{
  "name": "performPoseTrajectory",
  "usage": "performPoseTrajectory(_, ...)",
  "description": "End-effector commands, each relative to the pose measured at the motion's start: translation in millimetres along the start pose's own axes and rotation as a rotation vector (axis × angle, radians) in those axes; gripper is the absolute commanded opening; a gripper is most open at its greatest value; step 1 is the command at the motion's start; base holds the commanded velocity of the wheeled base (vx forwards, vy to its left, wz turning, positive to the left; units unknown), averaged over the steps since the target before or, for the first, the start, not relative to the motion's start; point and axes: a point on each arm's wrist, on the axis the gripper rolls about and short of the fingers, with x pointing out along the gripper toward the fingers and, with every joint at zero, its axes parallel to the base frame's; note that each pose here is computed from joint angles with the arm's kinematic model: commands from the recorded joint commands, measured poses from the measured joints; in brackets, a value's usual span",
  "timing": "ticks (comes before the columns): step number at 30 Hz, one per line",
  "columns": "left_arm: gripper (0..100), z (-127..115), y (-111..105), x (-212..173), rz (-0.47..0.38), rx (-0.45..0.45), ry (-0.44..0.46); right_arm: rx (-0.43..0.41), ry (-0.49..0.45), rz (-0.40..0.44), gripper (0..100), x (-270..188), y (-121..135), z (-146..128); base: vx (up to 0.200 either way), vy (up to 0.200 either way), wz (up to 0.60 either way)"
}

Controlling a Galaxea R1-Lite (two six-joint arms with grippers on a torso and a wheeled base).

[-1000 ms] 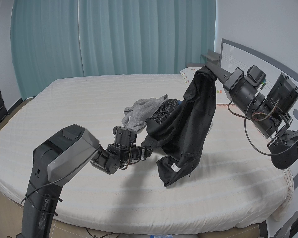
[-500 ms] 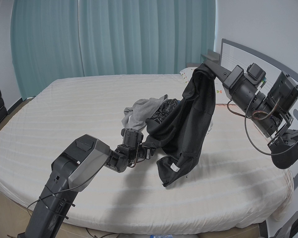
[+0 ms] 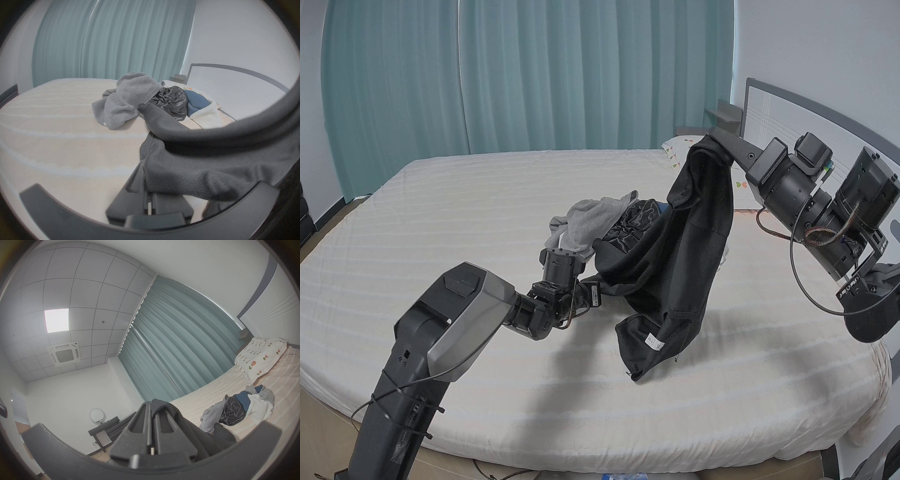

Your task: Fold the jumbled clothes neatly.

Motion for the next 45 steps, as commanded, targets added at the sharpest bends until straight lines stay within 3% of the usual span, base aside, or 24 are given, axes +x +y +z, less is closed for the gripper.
performPoseTrajectory(1,0,38,-1,-68,0.010,-0.088,0.009,-0.002,0.029,-0.046,0,1,-16,-10,0.000,0.000,0.00)
performPoseTrajectory(3,0,36,1,-82,0.010,-0.091,0.033,-0.002,0.035,-0.058,0,2,-20,-13,0.000,0.000,0.00)
performPoseTrajectory(6,0,39,5,-133,-0.010,-0.119,0.080,0.000,0.072,-0.109,0,5,-40,-26,0.000,0.000,0.00)
performPoseTrajectory(12,0,56,4,-204,-0.028,-0.247,0.047,0.010,0.150,-0.209,0,3,-78,-62,0.000,0.000,0.00)
performPoseTrajectory(14,0,51,7,-221,-0.020,-0.245,0.052,0.012,0.167,-0.235,0,3,-86,-72,0.000,0.000,0.00)
performPoseTrajectory(19,0,41,15,-258,-0.027,-0.251,0.070,-0.013,0.122,-0.313,0,5,-97,-84,0.000,0.000,0.00)
performPoseTrajectory(23,0,45,10,-271,-0.058,-0.261,0.031,-0.023,0.048,-0.292,0,9,-95,-76,0.000,0.000,0.00)
performPoseTrajectory(26,0,49,6,-279,-0.087,-0.292,-0.019,-0.046,-0.095,-0.282,0,12,-86,-54,0.000,0.000,0.00)
performPoseTrajectory(28,0,47,7,-280,-0.102,-0.302,-0.045,-0.049,-0.135,-0.260,0,11,-77,-43,0.000,0.000,0.00)
performPoseTrajectory(35,0,17,5,-280,-0.165,-0.284,-0.115,-0.059,-0.074,-0.274,0,-3,-65,-53,0.000,0.000,0.00)
performPoseTrajectory(45,0,15,8,-278,-0.158,-0.296,-0.129,-0.071,0.005,-0.326,0,-17,-72,-66,0.000,0.000,0.00)
